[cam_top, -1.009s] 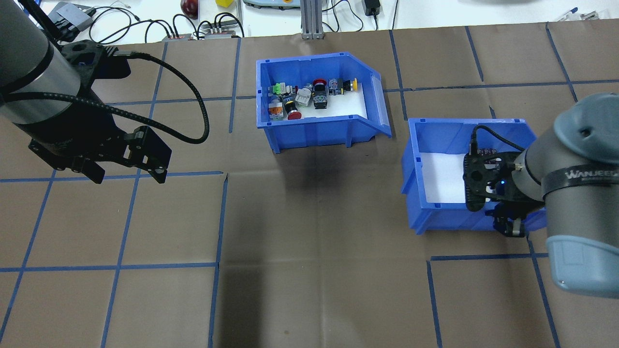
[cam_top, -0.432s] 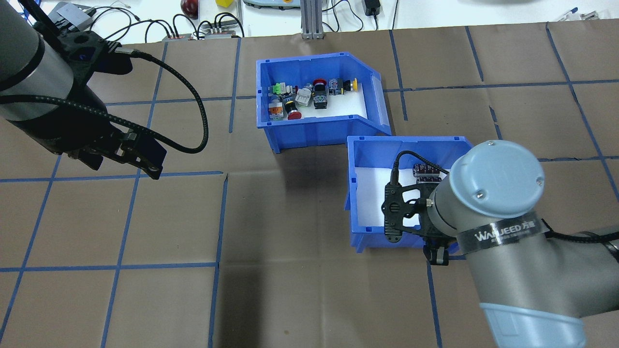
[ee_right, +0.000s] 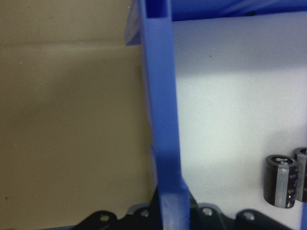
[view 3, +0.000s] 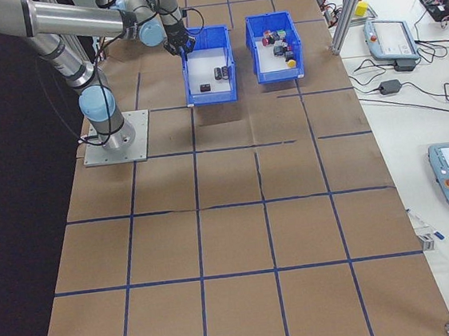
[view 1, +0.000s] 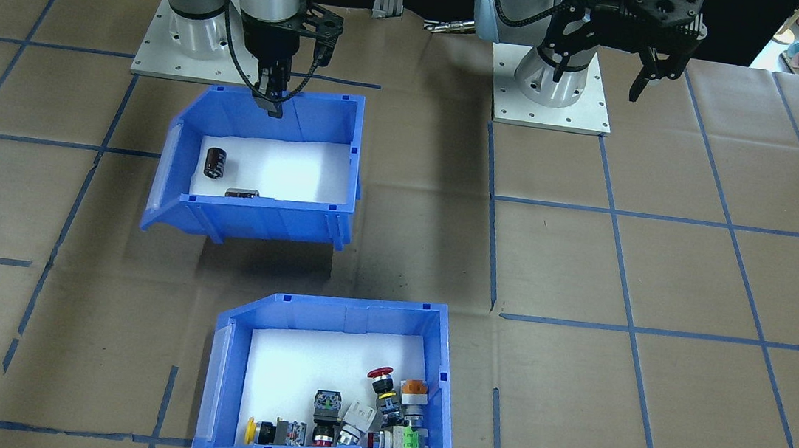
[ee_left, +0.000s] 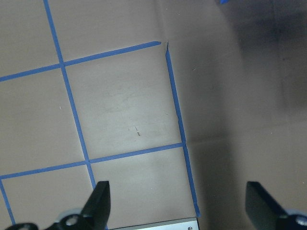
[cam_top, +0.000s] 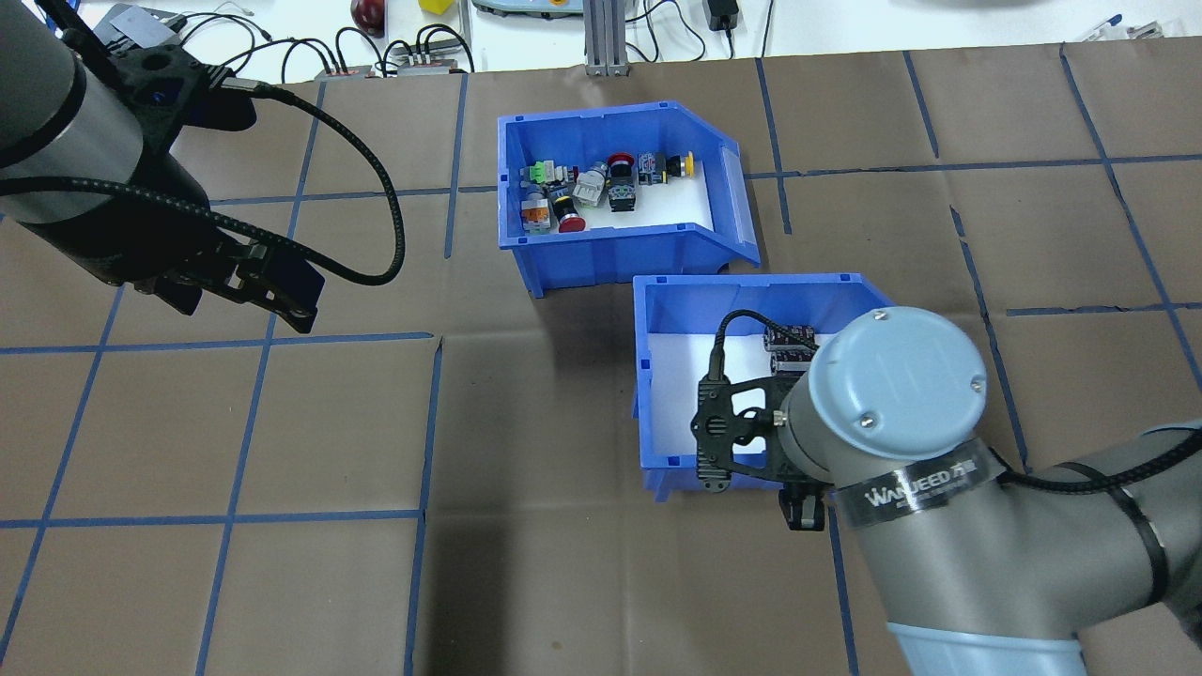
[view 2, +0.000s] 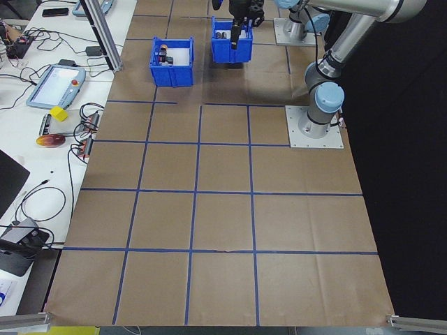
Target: Place button box in front
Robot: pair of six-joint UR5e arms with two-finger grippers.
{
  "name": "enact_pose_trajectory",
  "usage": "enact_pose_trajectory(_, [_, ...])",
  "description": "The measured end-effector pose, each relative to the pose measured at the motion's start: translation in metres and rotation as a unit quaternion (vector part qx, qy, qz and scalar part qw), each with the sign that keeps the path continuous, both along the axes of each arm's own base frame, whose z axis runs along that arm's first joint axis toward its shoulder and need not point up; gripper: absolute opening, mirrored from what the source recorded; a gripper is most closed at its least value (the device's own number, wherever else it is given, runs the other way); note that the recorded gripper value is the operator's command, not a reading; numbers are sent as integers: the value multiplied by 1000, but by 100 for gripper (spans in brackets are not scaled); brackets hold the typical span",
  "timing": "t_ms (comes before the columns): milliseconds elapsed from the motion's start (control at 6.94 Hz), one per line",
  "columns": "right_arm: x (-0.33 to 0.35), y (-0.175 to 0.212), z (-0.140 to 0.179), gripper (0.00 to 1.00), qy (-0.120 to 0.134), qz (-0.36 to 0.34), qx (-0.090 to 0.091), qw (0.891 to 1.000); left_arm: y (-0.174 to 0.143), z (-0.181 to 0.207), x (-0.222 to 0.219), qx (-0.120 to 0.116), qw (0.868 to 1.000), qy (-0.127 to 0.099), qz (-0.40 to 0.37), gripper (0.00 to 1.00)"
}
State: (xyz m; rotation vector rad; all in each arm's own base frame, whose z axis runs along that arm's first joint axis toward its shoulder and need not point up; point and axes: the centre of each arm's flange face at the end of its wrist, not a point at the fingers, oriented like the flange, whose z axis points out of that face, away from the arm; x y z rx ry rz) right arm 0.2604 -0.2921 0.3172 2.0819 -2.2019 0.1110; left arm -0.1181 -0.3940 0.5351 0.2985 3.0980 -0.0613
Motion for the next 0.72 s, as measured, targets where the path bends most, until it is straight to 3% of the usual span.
enact_pose_trajectory(432, [39, 9, -31, 10, 14, 4, 1, 1000, 13, 4, 1, -10, 1000, -6, 0, 100])
enact_pose_trajectory(577, [47, 12, -39, 18, 19, 1, -2, 1000, 17, 4, 0, -11, 1000, -6, 0, 100])
enact_pose_trajectory(721, [52, 12, -44, 93, 20, -2, -4, 1000, 23, 3, 0, -11, 1000, -6, 0, 100])
